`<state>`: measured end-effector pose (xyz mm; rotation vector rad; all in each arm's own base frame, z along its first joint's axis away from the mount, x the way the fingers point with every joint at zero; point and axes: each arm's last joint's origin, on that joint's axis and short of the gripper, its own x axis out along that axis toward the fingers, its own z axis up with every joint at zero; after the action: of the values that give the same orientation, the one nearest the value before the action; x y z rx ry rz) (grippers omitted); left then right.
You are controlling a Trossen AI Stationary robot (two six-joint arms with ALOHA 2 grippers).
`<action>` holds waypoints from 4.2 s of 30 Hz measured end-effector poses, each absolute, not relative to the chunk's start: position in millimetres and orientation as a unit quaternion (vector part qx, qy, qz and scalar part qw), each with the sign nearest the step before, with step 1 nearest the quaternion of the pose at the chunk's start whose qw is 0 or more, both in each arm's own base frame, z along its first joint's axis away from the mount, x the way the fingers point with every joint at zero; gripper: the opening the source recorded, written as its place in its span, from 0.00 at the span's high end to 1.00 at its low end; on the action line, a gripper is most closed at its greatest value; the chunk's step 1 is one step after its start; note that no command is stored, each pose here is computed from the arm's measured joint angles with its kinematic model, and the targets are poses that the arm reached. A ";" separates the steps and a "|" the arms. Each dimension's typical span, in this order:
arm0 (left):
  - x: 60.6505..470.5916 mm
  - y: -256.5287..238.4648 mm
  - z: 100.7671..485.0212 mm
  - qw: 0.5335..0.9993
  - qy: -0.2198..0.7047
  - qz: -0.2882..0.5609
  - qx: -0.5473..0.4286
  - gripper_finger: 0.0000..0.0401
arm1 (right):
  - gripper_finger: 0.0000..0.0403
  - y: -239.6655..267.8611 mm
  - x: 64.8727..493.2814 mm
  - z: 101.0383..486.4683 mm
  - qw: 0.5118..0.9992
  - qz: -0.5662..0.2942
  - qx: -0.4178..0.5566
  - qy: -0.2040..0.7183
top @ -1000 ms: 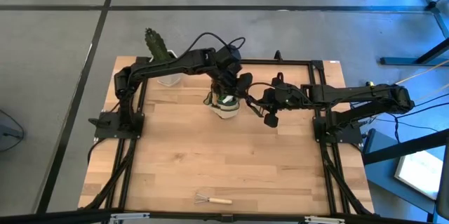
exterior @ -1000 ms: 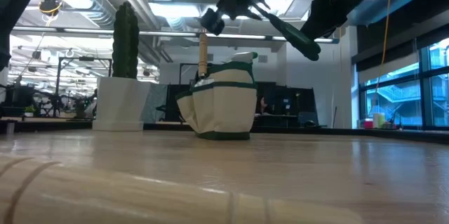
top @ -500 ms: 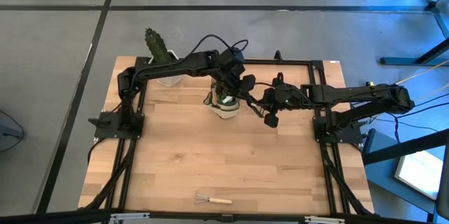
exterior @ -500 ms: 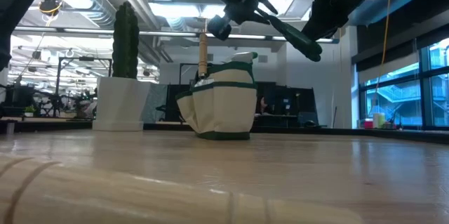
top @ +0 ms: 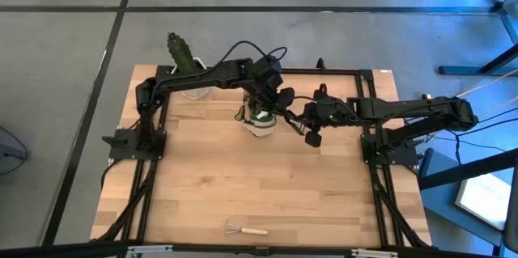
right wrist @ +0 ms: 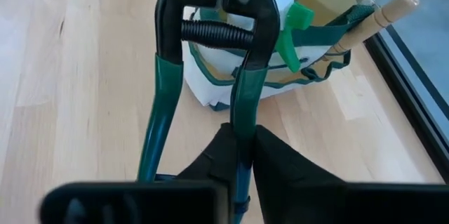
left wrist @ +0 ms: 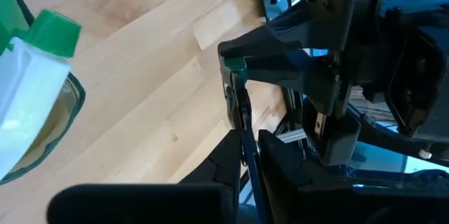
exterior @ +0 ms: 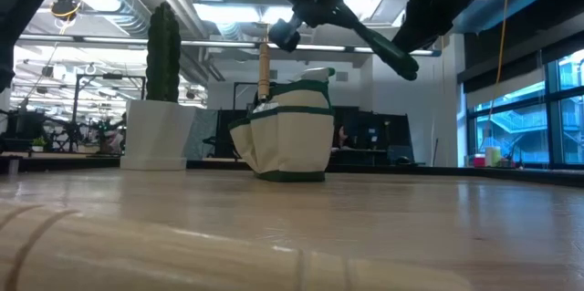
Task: Pick & Place Garden tools in Gardening bag
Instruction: Put the fruit pruner into the gardening bag
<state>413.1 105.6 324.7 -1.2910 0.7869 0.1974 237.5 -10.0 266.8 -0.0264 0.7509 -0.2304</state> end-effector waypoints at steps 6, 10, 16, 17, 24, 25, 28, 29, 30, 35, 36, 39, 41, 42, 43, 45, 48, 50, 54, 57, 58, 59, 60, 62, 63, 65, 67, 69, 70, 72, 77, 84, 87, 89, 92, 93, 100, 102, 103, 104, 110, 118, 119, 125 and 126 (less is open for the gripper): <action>408.2 106.4 352.6 0.735 0.347 0.095 -0.574 0.94 | 0.65 -10.8 238.8 269.9 0.927 -0.135 0.006 0.349; 397.8 113.3 371.1 0.730 0.350 0.123 -0.574 0.94 | 0.51 -11.6 240.0 273.3 0.931 -0.145 0.017 0.334; 388.8 113.8 373.9 0.715 0.370 0.162 -0.571 0.94 | 0.42 -13.5 237.9 270.9 0.922 -0.182 0.040 0.340; 388.5 113.7 374.1 0.714 0.370 0.166 -0.571 0.94 | 0.41 -13.5 237.7 270.8 0.921 -0.185 0.044 0.339; 389.0 111.9 373.3 0.714 0.360 0.200 -0.566 0.94 | 0.41 -14.5 235.0 267.9 0.910 -0.218 0.071 0.346; 388.7 111.9 374.0 0.715 0.359 0.204 -0.564 0.94 | 0.41 -14.6 234.6 267.5 0.908 -0.221 0.072 0.348; 385.2 108.8 384.6 0.727 0.350 0.223 -0.547 0.94 | 0.41 -14.2 231.1 263.6 0.900 -0.219 0.065 0.371; 383.4 107.9 392.9 0.737 0.339 0.226 -0.540 0.94 | 0.41 -14.0 226.8 256.4 0.888 -0.220 0.057 0.400; 381.7 107.8 403.4 0.751 0.322 0.224 -0.531 0.94 | 0.41 -13.8 227.7 252.7 0.884 -0.218 0.056 0.410; 366.0 108.6 416.3 0.745 0.365 0.279 -0.483 0.94 | 0.41 -16.2 223.4 251.2 0.870 -0.231 0.059 0.432; 364.1 108.7 413.7 0.740 0.374 0.289 -0.478 0.94 | 0.41 -16.5 221.8 249.8 0.866 -0.232 0.058 0.440; 356.4 109.5 412.9 0.735 0.395 0.292 -0.466 0.94 | 0.41 -16.8 223.9 254.5 0.874 -0.233 0.063 0.421; 357.1 107.7 412.9 0.740 0.403 0.278 -0.461 0.94 | 0.41 -16.6 224.7 254.2 0.876 -0.229 0.065 0.420; 358.6 106.2 411.3 0.741 0.408 0.275 -0.458 0.94 | 0.41 -16.6 225.8 255.2 0.879 -0.229 0.067 0.413; 360.4 104.6 409.5 0.742 0.413 0.272 -0.452 0.94 | 0.41 -16.7 226.5 255.8 0.881 -0.229 0.068 0.409; 365.4 101.1 407.4 0.747 0.411 0.269 -0.448 0.94 | 0.41 -16.8 226.3 255.7 0.880 -0.229 0.068 0.409; 369.3 97.0 408.4 0.758 0.404 0.267 -0.436 0.94 | 0.41 -18.0 224.9 254.9 0.874 -0.243 0.093 0.410; 374.8 93.1 411.2 0.775 0.388 0.256 -0.428 0.94 | 0.41 -19.3 224.5 255.6 0.873 -0.245 0.114 0.405; 382.1 88.5 415.5 0.798 0.361 0.237 -0.421 0.94 | 0.41 -21.3 223.3 267.1 0.883 -0.223 0.147 0.385; 380.1 86.9 419.7 0.802 0.355 0.234 -0.420 0.94 | 0.42 -21.7 218.4 292.2 0.897 -0.199 0.146 0.367; 377.5 87.1 420.4 0.800 0.358 0.237 -0.419 0.94 | 0.42 -21.2 213.2 302.1 0.901 -0.193 0.141 0.363; 375.6 87.2 422.0 0.800 0.357 0.238 -0.419 0.94 | 0.44 -20.4 208.1 313.5 0.907 -0.183 0.137 0.354; 374.4 87.8 423.4 0.801 0.354 0.240 -0.418 0.94 | 0.45 -18.9 202.1 324.9 0.915 -0.170 0.133 0.340; 372.4 89.1 425.2 0.804 0.350 0.244 -0.414 0.94 | 0.48 -14.1 185.3 347.7 0.933 -0.137 0.132 0.305; 371.2 88.8 426.5 0.805 0.350 0.243 -0.413 0.94 | 0.50 -11.5 176.0 358.9 0.943 -0.119 0.136 0.279; 369.2 88.6 428.4 0.806 0.347 0.247 -0.410 0.94 | 0.54 -5.9 156.1 376.2 0.959 -0.081 0.150 0.225; 368.3 89.4 429.4 0.807 0.344 0.251 -0.410 0.94 | 0.57 -0.8 136.4 390.0 0.971 -0.041 0.163 0.170; 367.7 90.9 428.6 0.802 0.344 0.256 -0.415 0.94 | 0.59 3.2 119.4 399.5 0.976 -0.015 0.173 0.129; 367.2 91.3 428.2 0.799 0.345 0.260 -0.419 0.94 | 0.60 5.1 111.7 402.6 0.977 -0.002 0.177 0.115; 366.2 92.5 427.7 0.791 0.345 0.266 -0.430 0.94 | 0.61 8.2 100.0 406.6 0.977 0.019 0.189 0.096; 364.3 90.6 425.9 0.767 0.349 0.279 -0.460 0.94 | 0.63 16.0 92.8 405.9 0.971 0.083 0.225 0.005; 361.7 77.2 421.9 0.738 0.388 0.266 -0.484 0.94 | 0.65 29.5 119.2 349.6 0.911 0.168 0.346 -0.146; 364.9 66.5 422.6 0.746 0.398 0.236 -0.479 0.94 | 0.65 29.5 122.2 321.7 0.873 0.198 0.400 -0.195; 366.9 59.4 423.3 0.754 0.407 0.208 -0.472 0.94 | 0.65 27.0 120.3 312.4 0.856 0.211 0.420 -0.213; 369.8 50.2 424.2 0.773 0.421 0.157 -0.448 0.94 | 0.64 24.9 120.3 310.1 0.849 0.235 0.429 -0.199; 372.0 47.7 423.9 0.780 0.424 0.137 -0.438 0.94 | 0.63 24.7 120.6 310.9 0.849 0.246 0.427 -0.189; 386.4 28.3 424.6 0.844 0.426 -0.087 -0.314 0.94 | 0.59 24.9 137.2 321.4 0.836 0.312 0.452 -0.002; 391.0 26.6 422.3 0.853 0.420 -0.106 -0.291 0.94 | 0.58 23.5 144.9 322.5 0.827 0.306 0.467 0.055; 392.7 27.1 421.2 0.857 0.418 -0.111 -0.281 0.94 | 0.57 22.4 148.8 323.0 0.827 0.295 0.472 0.072; 392.8 27.8 419.4 0.856 0.422 -0.117 -0.274 0.94 | 0.57 21.3 152.5 324.8 0.828 0.286 0.475 0.081; 396.5 24.3 404.5 0.835 0.454 -0.190 -0.248 0.94 | 0.57 13.1 170.7 344.4 0.877 0.190 0.436 0.069; 401.8 30.8 384.4 0.824 0.500 -0.154 -0.219 0.94 | 0.57 8.0 191.1 342.9 0.915 0.013 0.327 0.234; 402.9 31.1 383.1 0.825 0.499 -0.161 -0.210 0.94 | 0.57 8.7 193.8 340.3 0.913 0.009 0.322 0.250; 404.6 28.3 380.4 0.833 0.493 -0.195 -0.159 0.94 | 0.57 17.2 216.3 335.7 0.902 0.079 0.335 0.260; 404.5 27.6 380.5 0.834 0.492 -0.199 -0.152 0.94 | 0.57 19.1 219.7 335.6 0.905 0.087 0.329 0.255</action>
<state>404.5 27.6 380.5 -0.3226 1.0415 -0.4222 219.7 19.1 335.6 0.6797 0.5273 0.1787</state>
